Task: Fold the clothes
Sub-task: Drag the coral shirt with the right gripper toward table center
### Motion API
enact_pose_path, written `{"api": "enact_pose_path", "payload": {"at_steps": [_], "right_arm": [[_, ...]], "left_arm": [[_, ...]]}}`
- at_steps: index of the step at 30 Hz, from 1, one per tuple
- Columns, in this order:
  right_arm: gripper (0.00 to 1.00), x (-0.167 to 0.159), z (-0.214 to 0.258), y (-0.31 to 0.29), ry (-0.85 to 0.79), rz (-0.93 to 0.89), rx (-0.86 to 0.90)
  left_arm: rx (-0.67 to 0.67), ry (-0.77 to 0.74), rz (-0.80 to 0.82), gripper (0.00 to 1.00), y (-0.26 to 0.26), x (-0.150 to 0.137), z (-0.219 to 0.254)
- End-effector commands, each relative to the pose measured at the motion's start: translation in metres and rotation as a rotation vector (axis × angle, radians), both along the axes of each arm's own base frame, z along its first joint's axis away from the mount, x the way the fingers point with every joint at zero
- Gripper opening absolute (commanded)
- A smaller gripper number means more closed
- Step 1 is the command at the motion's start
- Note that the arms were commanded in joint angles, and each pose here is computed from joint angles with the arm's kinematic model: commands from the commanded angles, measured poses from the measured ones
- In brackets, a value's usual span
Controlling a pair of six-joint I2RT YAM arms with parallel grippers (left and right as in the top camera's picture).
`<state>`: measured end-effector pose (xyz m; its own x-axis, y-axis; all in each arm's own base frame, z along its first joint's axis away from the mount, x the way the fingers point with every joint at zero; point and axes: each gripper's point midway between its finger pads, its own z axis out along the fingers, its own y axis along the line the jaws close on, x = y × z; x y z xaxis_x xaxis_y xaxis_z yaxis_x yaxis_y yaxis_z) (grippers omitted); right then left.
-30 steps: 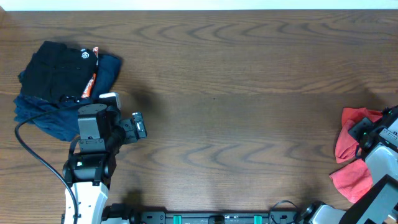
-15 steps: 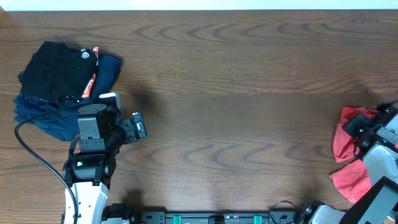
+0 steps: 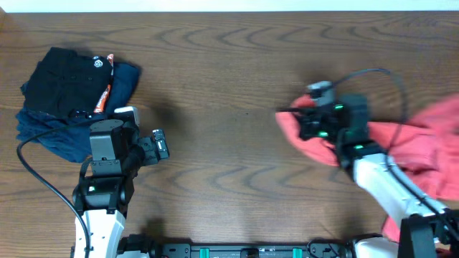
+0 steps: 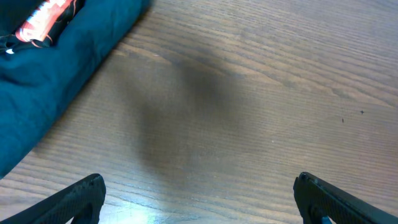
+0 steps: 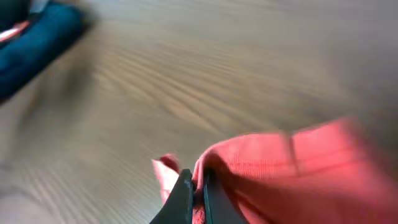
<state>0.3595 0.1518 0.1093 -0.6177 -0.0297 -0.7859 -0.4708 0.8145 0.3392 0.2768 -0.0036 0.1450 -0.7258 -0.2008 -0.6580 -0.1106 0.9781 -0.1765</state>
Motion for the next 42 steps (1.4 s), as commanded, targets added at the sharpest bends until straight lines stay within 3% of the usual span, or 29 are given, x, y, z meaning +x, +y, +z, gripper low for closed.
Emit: {"api": "enact_pose_path", "payload": {"at_steps": [1,4,7,9,11,13,14,17,21,27,30,34,42], "right_arm": [[0.02,0.007,0.025,0.031,-0.157,0.003,-0.065],[0.02,0.033,0.055,0.019,-0.315,-0.212,-0.107],[0.02,0.060,0.104,-0.033,-0.472,-0.625,-0.001],[0.11,0.066,0.124,-0.069,-0.519,-0.832,0.079],[0.32,0.073,0.132,-0.086,-0.523,-0.878,0.096],[0.72,0.080,0.130,-0.094,-0.491,-0.860,0.074],[0.99,0.082,0.125,-0.097,-0.465,-0.845,0.055],[0.99,0.081,0.096,-0.103,-0.351,-0.760,-0.062],[0.99,0.054,0.047,-0.120,-0.134,-0.700,-0.233],[0.99,0.005,0.004,-0.168,0.125,-0.752,-0.395],[0.99,-0.009,-0.004,-0.194,0.194,-0.810,-0.417],[0.99,-0.028,-0.010,-0.228,0.276,-0.939,-0.387],[0.99,-0.040,0.020,-0.272,0.212,-1.071,-0.350]], "left_arm": [[-0.011,-0.030,-0.005,0.98,-0.002,0.005,0.012],[-0.011,-0.030,-0.005,0.98,-0.002,0.005,0.012],[-0.012,-0.030,-0.005,0.98,-0.002,0.005,0.012],[-0.015,-0.030,-0.004,0.98,-0.003,0.005,0.012],[-0.016,-0.029,-0.005,0.98,-0.003,0.005,0.012],[-0.016,-0.029,-0.005,0.98,-0.003,0.005,0.012],[-0.016,-0.029,-0.005,0.98,-0.003,0.005,0.012],[-0.016,-0.028,-0.005,0.98,-0.003,0.004,0.012],[-0.018,-0.026,-0.004,0.98,-0.003,0.004,0.011],[-0.177,-0.064,-0.048,0.98,-0.027,0.012,0.021],[-0.270,-0.056,-0.094,0.99,-0.047,0.018,0.021],[-0.286,0.006,-0.179,0.98,-0.078,0.022,0.004],[-0.361,0.116,-0.400,0.98,-0.186,0.021,-0.036]]}}
